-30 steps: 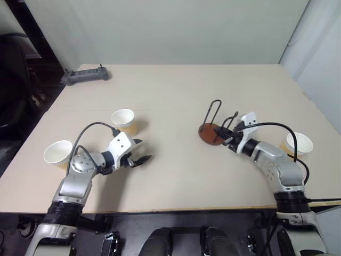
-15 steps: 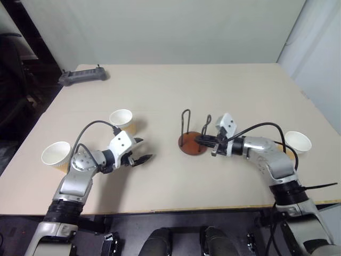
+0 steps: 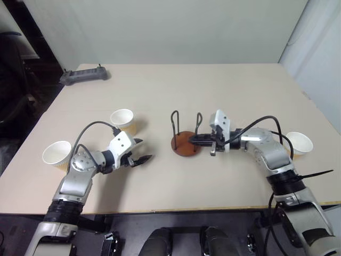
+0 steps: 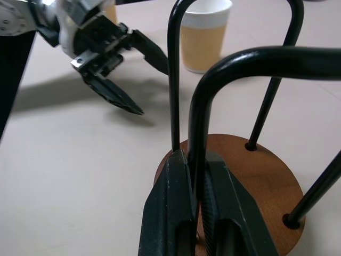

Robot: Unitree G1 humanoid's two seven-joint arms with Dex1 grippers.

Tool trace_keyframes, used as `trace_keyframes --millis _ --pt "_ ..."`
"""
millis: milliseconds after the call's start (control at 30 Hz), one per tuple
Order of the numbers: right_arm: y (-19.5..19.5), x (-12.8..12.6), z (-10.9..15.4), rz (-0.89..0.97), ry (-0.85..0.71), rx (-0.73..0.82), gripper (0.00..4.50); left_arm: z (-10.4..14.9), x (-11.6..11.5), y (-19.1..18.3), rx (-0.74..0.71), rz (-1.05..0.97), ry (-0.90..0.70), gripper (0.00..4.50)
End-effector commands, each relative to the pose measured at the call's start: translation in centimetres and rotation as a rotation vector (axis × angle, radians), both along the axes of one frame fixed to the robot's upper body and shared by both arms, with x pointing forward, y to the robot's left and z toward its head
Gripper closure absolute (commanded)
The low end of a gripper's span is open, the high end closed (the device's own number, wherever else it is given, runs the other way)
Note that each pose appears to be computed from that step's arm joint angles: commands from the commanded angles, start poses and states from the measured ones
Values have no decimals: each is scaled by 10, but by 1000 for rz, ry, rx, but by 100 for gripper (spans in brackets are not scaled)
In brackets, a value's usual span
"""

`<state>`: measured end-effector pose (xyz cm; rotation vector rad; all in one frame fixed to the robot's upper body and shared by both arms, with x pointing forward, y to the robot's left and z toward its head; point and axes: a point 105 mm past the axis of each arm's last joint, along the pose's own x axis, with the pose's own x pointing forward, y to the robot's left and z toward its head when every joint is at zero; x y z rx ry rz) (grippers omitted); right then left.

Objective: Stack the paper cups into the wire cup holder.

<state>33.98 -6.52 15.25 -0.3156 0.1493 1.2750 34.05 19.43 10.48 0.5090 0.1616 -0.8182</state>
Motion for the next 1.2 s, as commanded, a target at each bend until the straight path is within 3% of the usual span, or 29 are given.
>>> trace_keyframes --millis 33,867,967,1200 --pt "12 -7 11 55 -42 22 449 10 0 1 12 -11 -37 73" --pt "23 -8 3 101 -27 -10 449 14 1 0 19 -18 -42 73" --pt "23 -8 3 102 -27 -12 375 15 1 0 20 -19 -42 73" --pt "24 -9 2 109 -34 -17 123 15 1 -1 20 -20 -42 73"
